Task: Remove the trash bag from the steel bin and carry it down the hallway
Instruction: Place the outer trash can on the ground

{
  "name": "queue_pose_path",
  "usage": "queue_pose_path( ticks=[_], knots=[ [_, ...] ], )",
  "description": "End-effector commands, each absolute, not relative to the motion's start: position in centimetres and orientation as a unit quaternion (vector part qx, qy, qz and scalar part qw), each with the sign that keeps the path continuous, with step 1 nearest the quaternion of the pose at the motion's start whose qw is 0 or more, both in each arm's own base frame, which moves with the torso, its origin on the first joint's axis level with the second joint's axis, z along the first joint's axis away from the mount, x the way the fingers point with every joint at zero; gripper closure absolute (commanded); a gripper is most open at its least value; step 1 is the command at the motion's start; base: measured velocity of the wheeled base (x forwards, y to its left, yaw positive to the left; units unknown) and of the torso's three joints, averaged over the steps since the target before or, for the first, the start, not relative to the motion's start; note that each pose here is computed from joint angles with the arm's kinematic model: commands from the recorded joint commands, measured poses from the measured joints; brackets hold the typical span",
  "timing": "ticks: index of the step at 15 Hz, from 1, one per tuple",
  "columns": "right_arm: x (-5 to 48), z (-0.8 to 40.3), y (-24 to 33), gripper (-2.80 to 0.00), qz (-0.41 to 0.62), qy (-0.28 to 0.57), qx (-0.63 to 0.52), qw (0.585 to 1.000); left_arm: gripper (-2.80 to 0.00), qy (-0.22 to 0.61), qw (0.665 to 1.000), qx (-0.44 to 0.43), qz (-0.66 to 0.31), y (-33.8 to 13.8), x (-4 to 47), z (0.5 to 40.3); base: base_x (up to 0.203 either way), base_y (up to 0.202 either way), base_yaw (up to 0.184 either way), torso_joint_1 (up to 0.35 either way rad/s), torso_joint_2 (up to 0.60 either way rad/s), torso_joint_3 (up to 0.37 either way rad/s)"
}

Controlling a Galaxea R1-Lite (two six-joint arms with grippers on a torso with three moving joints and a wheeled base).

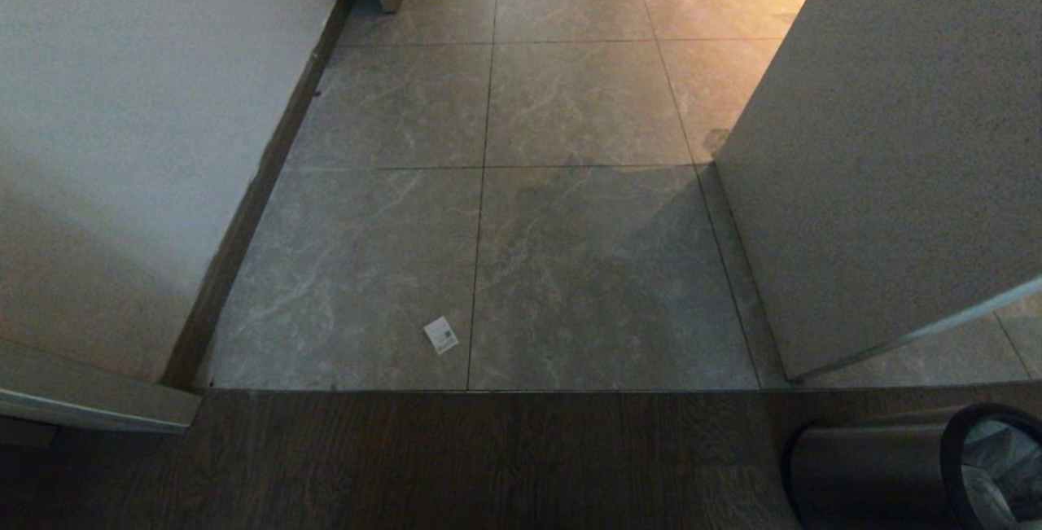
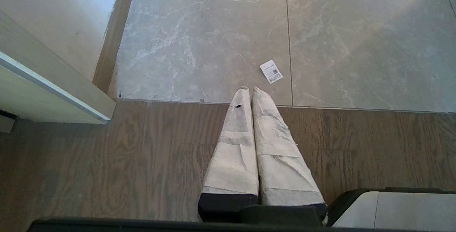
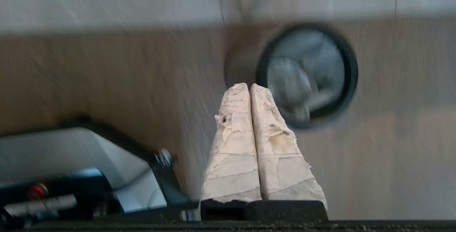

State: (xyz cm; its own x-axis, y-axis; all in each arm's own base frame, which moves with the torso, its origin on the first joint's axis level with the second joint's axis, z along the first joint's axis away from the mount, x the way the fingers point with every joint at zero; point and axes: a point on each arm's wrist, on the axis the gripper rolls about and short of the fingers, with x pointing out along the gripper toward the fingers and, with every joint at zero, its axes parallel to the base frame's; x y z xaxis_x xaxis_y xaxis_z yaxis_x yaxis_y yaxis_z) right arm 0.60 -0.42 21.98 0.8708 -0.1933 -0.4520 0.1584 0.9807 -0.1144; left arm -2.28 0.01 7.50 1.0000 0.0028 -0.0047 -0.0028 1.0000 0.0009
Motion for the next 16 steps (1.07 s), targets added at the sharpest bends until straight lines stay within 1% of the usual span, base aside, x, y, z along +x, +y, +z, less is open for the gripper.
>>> queue_pose_path(
  ticks=[1,4,7,8,9,13,16],
  knots=[
    [7.2,21.0,-0.6,0.00,-0.111,0.342,-0.038,0.932,0.00,0.002,1.000,0.000,0.002,0.0,-2.3,7.5,0.000,0.000,0.000,0.000,0.00,0.000],
    [12.9,17.4,-0.8,0.00,-0.144,0.387,-0.022,0.911,0.00,0.002,1.000,0.000,0.002,0.0,-2.3,7.5,0.000,0.000,0.000,0.000,0.00,0.000],
    [15.4,13.3,-1.7,0.00,-0.176,0.455,-0.002,0.873,0.00,0.002,1.000,0.001,0.002,0.0,-2.3,7.5,0.000,0.000,0.000,0.000,0.00,0.000],
    [15.6,12.1,-1.9,-1.90,-0.177,0.477,0.019,0.861,0.00,0.002,1.000,0.000,0.002,0.0,-2.3,7.5,0.000,0.000,0.000,0.000,0.00,0.000],
    [15.8,11.1,-2.1,-2.80,-0.178,0.491,0.042,0.852,0.00,0.002,1.000,0.001,0.002,0.0,-2.3,7.5,0.000,0.000,0.000,0.000,0.00,0.000],
    [17.5,8.8,-4.8,-2.80,-0.217,0.507,0.096,0.829,0.00,0.002,1.000,0.000,0.002,0.0,-2.3,7.5,0.000,0.000,0.000,0.000,0.00,0.000],
    [19.0,7.4,-6.5,-2.80,-0.212,0.497,0.118,0.833,0.00,0.002,1.000,0.001,0.002,0.0,-2.3,7.5,0.000,0.000,0.000,0.000,0.00,0.000]
  ],
)
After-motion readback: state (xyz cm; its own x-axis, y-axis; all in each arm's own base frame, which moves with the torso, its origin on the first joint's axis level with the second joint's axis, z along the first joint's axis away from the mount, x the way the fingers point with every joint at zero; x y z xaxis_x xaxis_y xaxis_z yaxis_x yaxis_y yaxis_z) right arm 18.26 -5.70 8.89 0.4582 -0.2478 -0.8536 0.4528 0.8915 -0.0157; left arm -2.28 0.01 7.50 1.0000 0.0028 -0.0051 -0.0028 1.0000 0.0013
